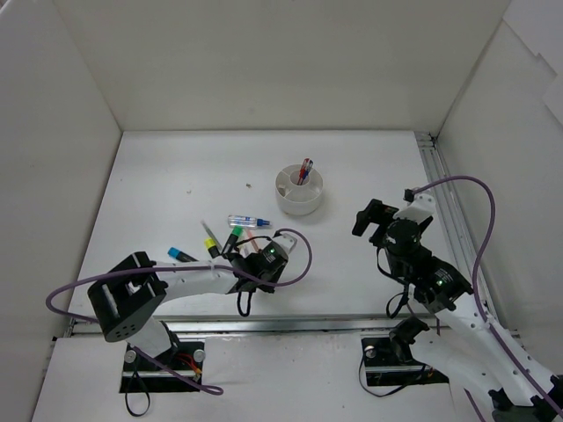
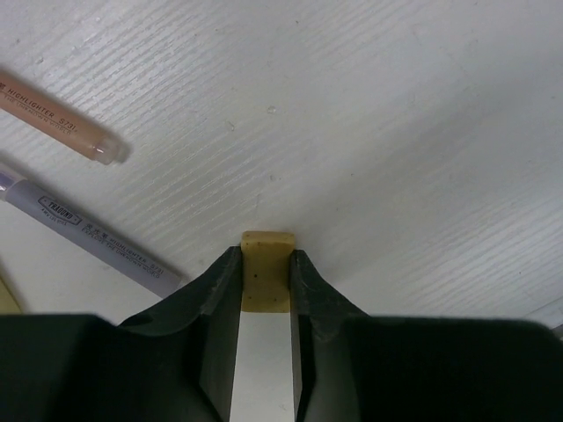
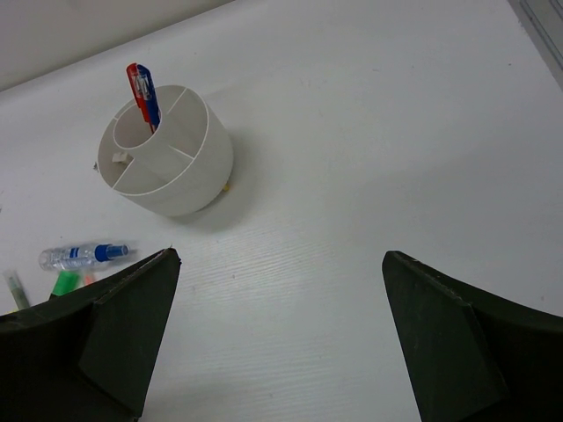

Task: Sort the stationery into containers
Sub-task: Pick up the stationery from the center of the board, then place the stationery in the storage box.

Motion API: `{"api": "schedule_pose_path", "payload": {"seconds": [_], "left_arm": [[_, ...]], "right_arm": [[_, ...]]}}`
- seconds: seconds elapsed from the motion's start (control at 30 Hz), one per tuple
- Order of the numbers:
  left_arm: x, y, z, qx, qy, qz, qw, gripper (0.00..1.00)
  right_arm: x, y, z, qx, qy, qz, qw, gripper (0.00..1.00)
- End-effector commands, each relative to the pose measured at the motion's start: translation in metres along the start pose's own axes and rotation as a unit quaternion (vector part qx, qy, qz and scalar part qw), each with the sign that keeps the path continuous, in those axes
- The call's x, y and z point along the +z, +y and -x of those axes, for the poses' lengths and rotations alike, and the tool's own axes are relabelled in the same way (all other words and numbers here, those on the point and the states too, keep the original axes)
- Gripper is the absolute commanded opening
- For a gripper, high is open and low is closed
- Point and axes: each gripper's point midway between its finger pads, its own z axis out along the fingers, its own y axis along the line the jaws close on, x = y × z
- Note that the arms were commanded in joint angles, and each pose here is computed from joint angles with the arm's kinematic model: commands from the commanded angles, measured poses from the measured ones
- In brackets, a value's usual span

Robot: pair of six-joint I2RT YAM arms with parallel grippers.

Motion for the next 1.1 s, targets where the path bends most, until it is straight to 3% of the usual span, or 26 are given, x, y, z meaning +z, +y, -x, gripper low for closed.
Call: {"api": "schedule_pose_path", "payload": {"seconds": [0.0, 0.2, 0.37, 0.53, 0.7, 0.8, 1.07], "left_arm": [[-0.011, -0.006, 0.027, -0.010, -0.036, 0.002, 0.999, 0.10], [-0.044, 0.012, 0.091, -0.017, -0.128, 0.050, 0.990, 0.01], [-0.092, 0.059, 0.177, -0.046, -0.250, 0.079, 0.964, 0.05], [-0.125, 0.097, 0.252, -0.047, -0.318, 0.086, 0.943, 0.05], [-0.135, 0.122, 0.310, -0.024, -0.347, 0.073, 0.935, 0.06], [-0.121, 0.128, 0.327, -0.016, -0.336, 0.062, 0.940, 0.04], [-0.085, 0.107, 0.341, 0.005, -0.320, -0.012, 0.947, 0.05]], "right_arm": [[-0.001, 0.000, 0.014, 0.017, -0.025, -0.004, 1.000, 0.98], [-0.002, 0.000, 0.013, -0.004, -0.023, 0.001, 1.000, 0.98], [-0.001, -0.012, 0.016, -0.020, -0.035, -0.023, 0.999, 0.98], [-0.003, -0.026, 0.022, -0.026, -0.055, -0.056, 0.997, 0.98], [-0.003, -0.041, 0.020, -0.038, -0.065, -0.087, 0.993, 0.98], [-0.004, -0.048, 0.017, -0.046, -0.068, -0.100, 0.992, 0.98], [-0.005, -0.058, 0.025, -0.056, -0.080, -0.129, 0.987, 0.98]]}}
